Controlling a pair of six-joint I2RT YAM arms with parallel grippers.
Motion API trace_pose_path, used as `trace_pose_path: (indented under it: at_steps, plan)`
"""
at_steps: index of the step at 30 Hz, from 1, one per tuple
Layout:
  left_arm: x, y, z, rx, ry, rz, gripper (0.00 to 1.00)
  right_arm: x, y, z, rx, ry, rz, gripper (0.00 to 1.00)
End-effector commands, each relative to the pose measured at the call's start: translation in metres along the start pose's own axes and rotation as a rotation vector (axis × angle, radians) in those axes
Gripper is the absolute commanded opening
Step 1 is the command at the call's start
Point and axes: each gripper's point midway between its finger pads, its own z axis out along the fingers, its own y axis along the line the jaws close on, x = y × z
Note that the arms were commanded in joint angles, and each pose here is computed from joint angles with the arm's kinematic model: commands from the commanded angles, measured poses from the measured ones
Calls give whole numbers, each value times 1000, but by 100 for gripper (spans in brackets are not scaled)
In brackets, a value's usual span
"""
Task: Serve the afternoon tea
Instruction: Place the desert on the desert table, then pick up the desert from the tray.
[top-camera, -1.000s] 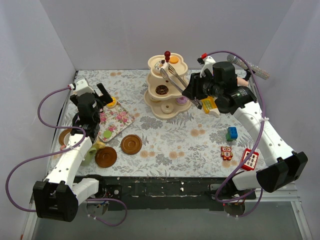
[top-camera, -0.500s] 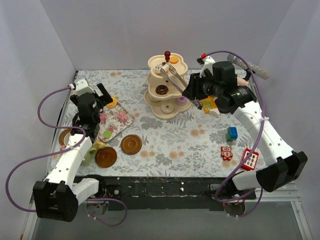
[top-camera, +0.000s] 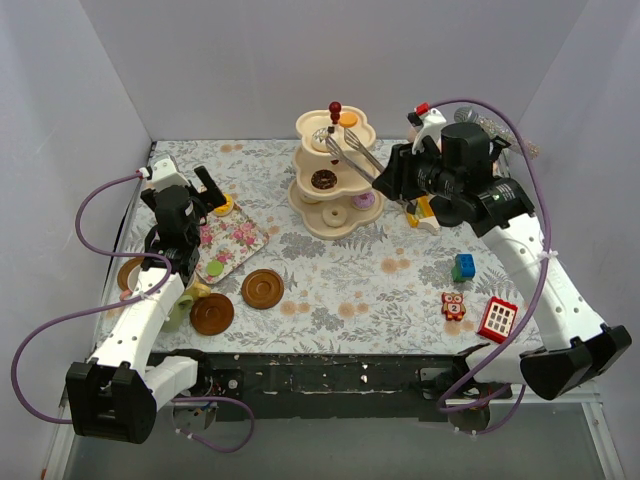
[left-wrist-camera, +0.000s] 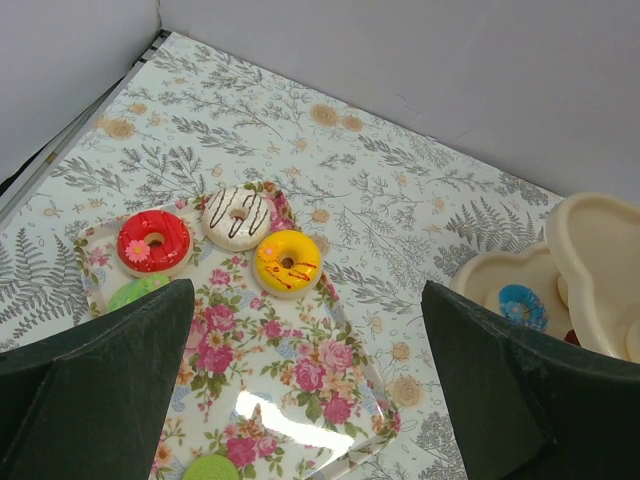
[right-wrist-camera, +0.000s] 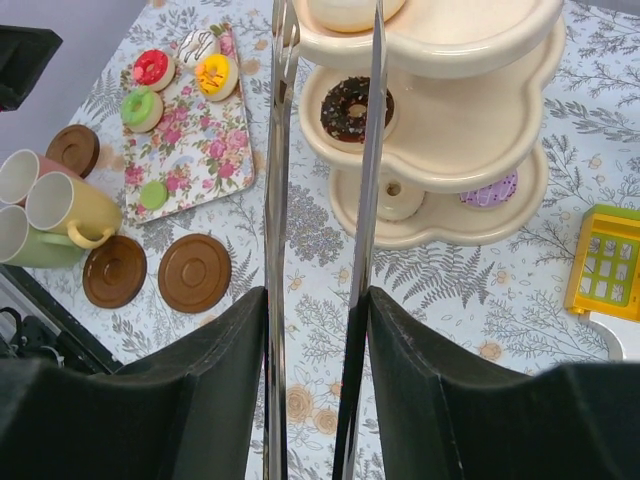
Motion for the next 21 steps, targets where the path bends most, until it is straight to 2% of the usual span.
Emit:
trace_pose_path:
  at_steps: [1,5,11,16,21]
  plan:
    - [-1,-1,-3,8,-3,-5,98,-40,16,-26,-40,-144,-29,50]
    - [-1,-1,-4,8,-3,-5,98,-43,32,-26,-120,-162,-32,48]
    - [-2,2,-3,-12,-10,-8,98,-38,91,-1,-234,-157,-90,47]
    - [-19,22,-12,-110,-84,-19,98,-14,118,35,-230,-92,-118,46]
    - [-30,28,-20,-127,-140,-37,98,27,142,75,-242,12,-147,45]
